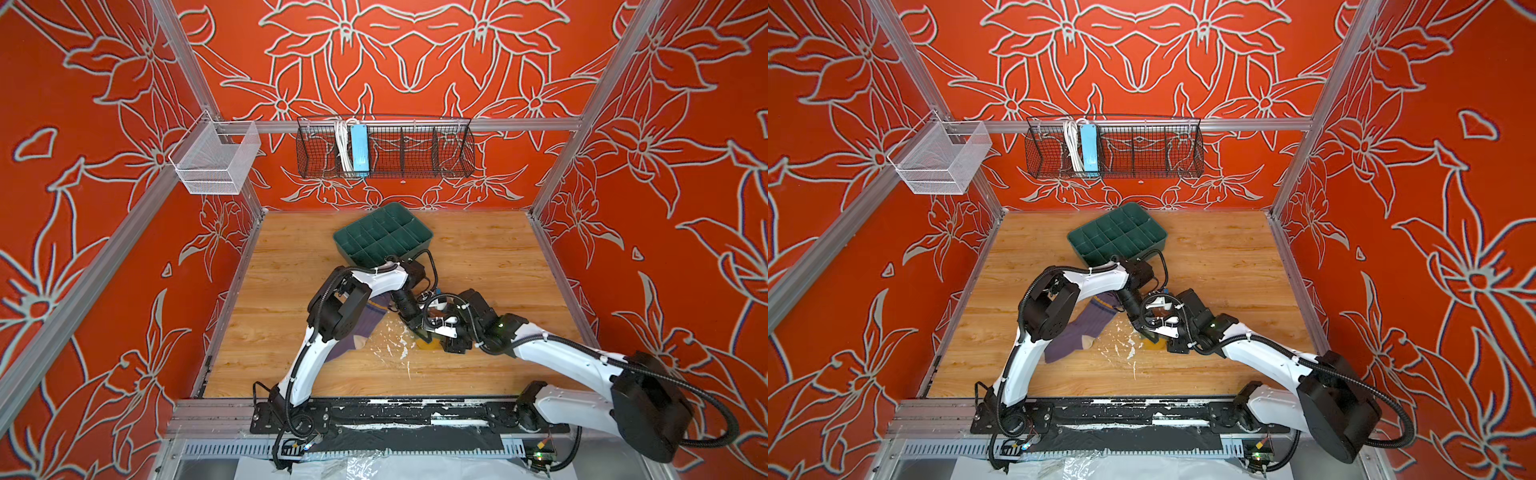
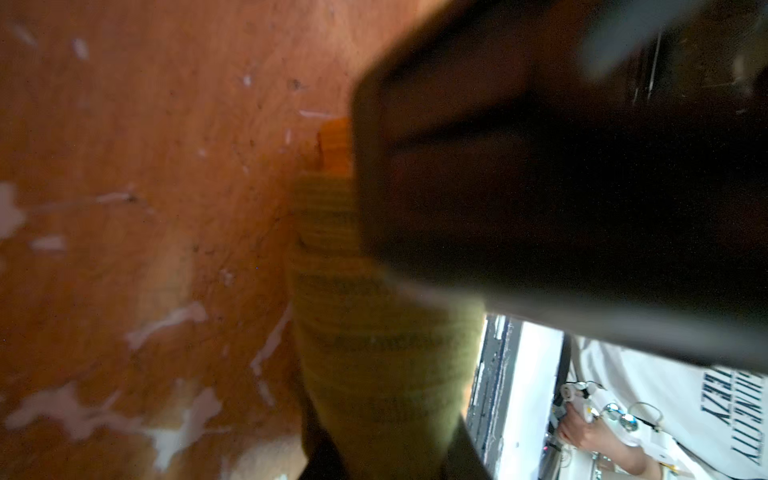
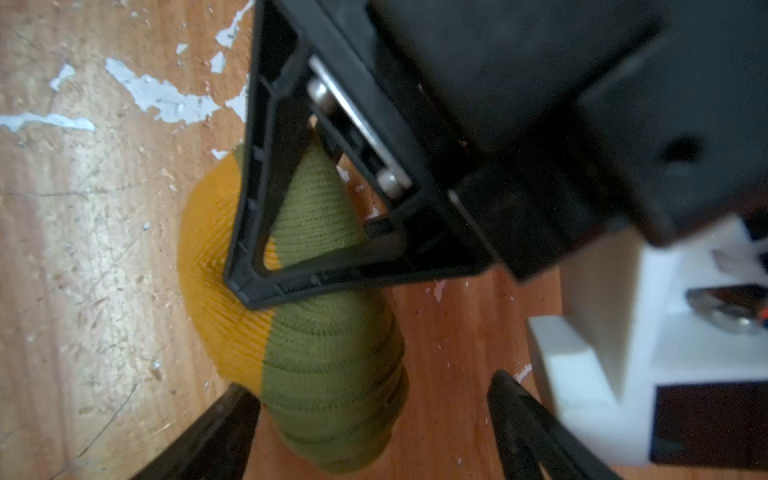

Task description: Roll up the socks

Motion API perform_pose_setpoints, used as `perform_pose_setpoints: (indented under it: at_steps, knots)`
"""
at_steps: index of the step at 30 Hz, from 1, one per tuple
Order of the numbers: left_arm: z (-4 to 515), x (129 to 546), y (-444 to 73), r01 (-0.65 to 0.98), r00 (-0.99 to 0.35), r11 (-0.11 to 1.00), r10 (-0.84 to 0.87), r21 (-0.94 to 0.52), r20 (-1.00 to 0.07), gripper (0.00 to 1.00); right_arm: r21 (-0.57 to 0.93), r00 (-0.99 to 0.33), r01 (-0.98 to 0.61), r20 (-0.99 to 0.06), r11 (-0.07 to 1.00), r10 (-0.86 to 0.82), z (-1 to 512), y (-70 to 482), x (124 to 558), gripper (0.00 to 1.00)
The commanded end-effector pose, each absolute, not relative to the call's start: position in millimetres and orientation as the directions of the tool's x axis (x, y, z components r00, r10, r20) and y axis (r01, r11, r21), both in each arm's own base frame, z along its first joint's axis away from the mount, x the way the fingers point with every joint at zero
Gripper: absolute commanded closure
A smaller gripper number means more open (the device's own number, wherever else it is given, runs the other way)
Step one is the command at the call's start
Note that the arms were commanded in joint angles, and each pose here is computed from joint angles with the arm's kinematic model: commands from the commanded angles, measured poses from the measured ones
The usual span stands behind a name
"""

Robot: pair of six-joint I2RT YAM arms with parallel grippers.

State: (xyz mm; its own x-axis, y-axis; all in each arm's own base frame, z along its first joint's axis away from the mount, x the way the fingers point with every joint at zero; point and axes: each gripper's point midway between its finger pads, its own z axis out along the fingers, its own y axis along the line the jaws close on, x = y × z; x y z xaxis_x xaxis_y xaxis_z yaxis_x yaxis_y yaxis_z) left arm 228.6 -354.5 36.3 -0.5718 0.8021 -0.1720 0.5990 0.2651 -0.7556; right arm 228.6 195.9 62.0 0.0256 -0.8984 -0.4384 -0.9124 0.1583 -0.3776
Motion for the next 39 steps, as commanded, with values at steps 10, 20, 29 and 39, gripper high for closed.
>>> perform_pose_setpoints:
  at_steps: [10,20,29,39]
  knots:
    - [-8,221,-326,0.593,-0.559,0.397,0.829,-0.7,-0.004,1.0,-0.152,0.039,-0.988,-0.419,0.028,-0.907,53,222,202,0.28]
    - [-5,235,-319,0.664,-0.55,0.412,0.834,-0.624,-0.035,1.0,0.039,-0.023,-0.999,-0.375,0.009,-0.927,62,225,184,0.19]
    - [-1,237,-318,0.677,-0.549,0.414,0.834,-0.608,-0.044,1.0,0.033,-0.057,-0.998,-0.347,0.049,-0.936,43,226,195,0.21]
    - [6,233,-322,0.668,-0.551,0.385,0.831,-0.637,-0.077,1.0,-0.029,-0.104,-0.993,-0.267,0.115,-0.958,13,209,205,0.33]
